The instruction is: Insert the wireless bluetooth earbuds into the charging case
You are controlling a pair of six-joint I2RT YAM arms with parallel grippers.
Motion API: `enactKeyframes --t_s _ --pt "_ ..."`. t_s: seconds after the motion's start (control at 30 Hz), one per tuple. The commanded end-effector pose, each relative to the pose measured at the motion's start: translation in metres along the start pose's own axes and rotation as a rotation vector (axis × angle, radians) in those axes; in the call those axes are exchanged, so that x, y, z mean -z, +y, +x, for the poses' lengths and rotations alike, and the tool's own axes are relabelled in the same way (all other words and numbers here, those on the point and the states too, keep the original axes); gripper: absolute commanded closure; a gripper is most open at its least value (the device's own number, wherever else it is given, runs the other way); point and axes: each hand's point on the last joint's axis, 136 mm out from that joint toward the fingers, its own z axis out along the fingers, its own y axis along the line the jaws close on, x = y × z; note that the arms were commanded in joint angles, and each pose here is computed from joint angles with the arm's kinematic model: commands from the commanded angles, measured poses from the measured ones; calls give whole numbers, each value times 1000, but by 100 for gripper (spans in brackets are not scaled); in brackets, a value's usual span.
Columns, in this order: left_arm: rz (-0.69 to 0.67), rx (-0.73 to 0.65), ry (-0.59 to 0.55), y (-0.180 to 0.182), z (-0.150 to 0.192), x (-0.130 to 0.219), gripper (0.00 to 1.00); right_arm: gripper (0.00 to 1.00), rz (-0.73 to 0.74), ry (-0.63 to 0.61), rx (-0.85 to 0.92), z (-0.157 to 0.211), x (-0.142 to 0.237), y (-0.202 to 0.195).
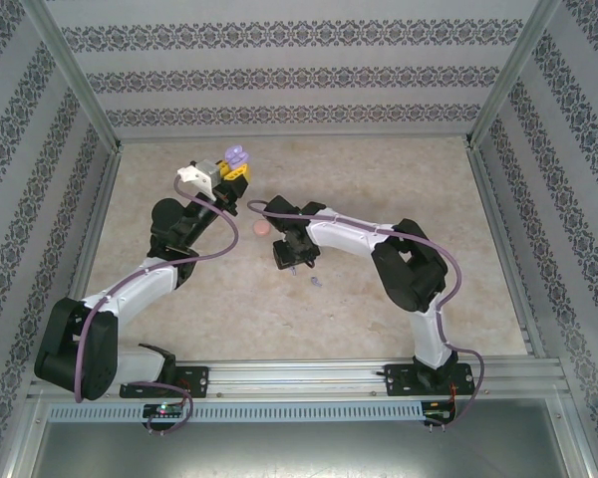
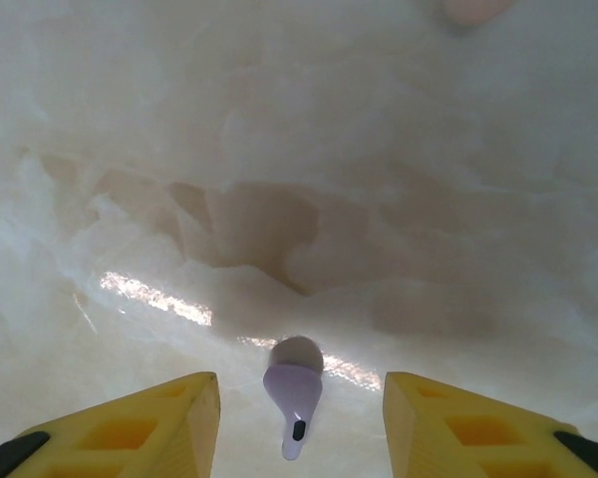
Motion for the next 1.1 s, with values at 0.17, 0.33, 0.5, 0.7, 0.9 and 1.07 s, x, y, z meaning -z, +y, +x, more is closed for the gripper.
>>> enactKeyframes --t_s 0.17,0.33,0.5,0.7,0.9,1.07 --pt "13 0 -78 -2 -23 7 100 55 70 33 16 6 -10 -2" --pt "12 -1 -75 -2 -22 8 100 57 77 46 11 7 -16 -1" --pt "16 -3 -68 -2 -19 8 100 59 78 47 7 6 -19 1" --pt "15 -2 -62 -1 -16 8 100 63 82 56 0 8 -22 2" --pt "14 -3 -60 -1 -15 7 100 65 92 68 -14 13 -22 1" --pt "17 -2 -54 -1 -12 7 100 67 92 74 -14 17 -24 2"
